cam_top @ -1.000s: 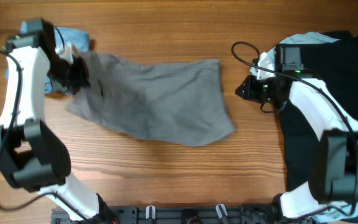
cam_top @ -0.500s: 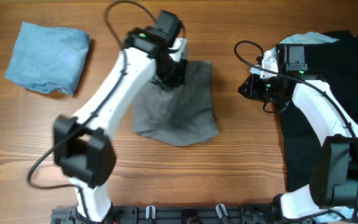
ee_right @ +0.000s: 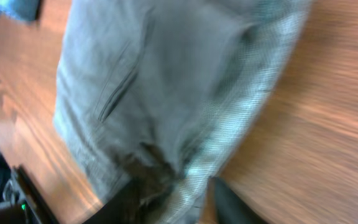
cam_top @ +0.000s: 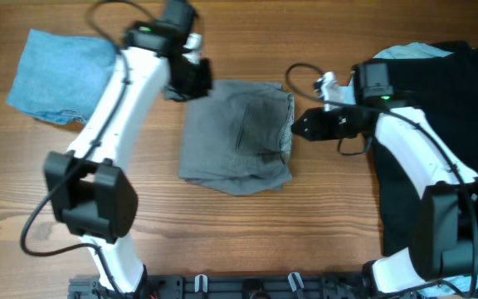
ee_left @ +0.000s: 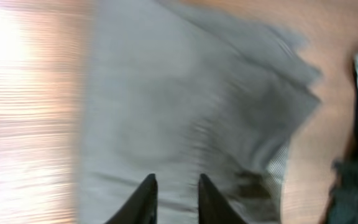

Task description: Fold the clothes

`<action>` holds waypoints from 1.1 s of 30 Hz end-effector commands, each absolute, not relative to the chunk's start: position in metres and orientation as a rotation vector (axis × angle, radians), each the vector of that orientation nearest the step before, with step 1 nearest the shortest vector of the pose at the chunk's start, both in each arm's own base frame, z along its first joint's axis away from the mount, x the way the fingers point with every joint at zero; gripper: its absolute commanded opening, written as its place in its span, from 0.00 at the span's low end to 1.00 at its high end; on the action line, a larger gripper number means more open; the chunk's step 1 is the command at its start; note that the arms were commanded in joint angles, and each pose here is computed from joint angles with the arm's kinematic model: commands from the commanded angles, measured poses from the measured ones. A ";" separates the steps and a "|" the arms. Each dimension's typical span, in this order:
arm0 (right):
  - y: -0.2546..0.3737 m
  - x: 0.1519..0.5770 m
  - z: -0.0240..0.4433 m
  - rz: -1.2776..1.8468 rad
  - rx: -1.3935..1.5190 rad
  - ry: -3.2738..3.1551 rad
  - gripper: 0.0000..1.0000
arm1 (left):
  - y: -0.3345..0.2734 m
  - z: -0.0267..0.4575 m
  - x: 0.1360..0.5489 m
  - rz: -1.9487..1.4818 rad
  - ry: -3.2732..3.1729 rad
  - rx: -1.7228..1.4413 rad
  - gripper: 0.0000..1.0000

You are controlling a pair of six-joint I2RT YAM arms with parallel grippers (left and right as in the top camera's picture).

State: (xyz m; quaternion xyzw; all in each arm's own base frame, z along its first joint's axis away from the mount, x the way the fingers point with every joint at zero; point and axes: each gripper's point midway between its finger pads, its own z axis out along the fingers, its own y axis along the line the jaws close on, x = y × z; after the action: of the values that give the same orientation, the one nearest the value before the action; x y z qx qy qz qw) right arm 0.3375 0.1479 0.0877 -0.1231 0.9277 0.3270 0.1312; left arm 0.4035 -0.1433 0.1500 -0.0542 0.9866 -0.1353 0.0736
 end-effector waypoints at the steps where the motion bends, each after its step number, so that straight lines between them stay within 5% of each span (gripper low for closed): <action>1: 0.191 0.307 0.074 1.007 -0.622 2.718 0.11 | -0.120 0.130 0.391 -0.343 3.044 -0.120 0.10; 3: 0.203 0.282 0.048 0.915 -0.733 2.843 0.09 | -0.120 0.109 0.374 -0.353 3.115 -0.132 0.10; 7: 0.153 0.264 -0.020 0.403 -0.299 3.249 0.08 | -0.126 0.073 0.340 -0.447 3.237 -0.161 0.11; 9: 0.145 0.252 -0.044 0.378 -0.162 3.363 0.08 | -0.127 0.054 0.326 -0.469 3.273 -0.172 0.31; 13: 0.147 0.258 -0.035 0.395 -0.252 3.325 0.08 | -0.133 0.042 0.310 -0.550 3.314 -0.191 0.33; 17: 0.156 0.282 0.018 0.451 -0.292 3.140 0.12 | -0.128 0.029 0.289 -0.462 3.387 -0.227 0.04; 21: 0.163 0.303 0.074 0.498 -0.343 2.911 0.17 | -0.108 -0.021 0.259 -0.315 3.405 -0.481 0.04; 26: 0.175 0.347 0.086 0.481 -0.408 2.693 0.22 | -0.071 -0.034 0.346 -0.182 3.021 -0.608 0.04; 30: 0.183 0.383 0.094 0.466 -0.407 2.539 0.30 | -0.066 0.043 0.456 -0.251 2.713 -0.411 0.04; 33: 0.168 0.395 0.069 0.323 -0.341 2.579 0.30 | -0.069 0.100 0.482 -0.269 2.656 -0.400 0.04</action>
State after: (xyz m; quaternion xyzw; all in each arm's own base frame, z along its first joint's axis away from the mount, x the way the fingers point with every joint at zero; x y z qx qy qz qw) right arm 0.3885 0.1851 0.1004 -0.1426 0.9343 0.1780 0.2738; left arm 0.4512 -0.0740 0.0478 -0.1609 0.9658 -0.1130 0.1688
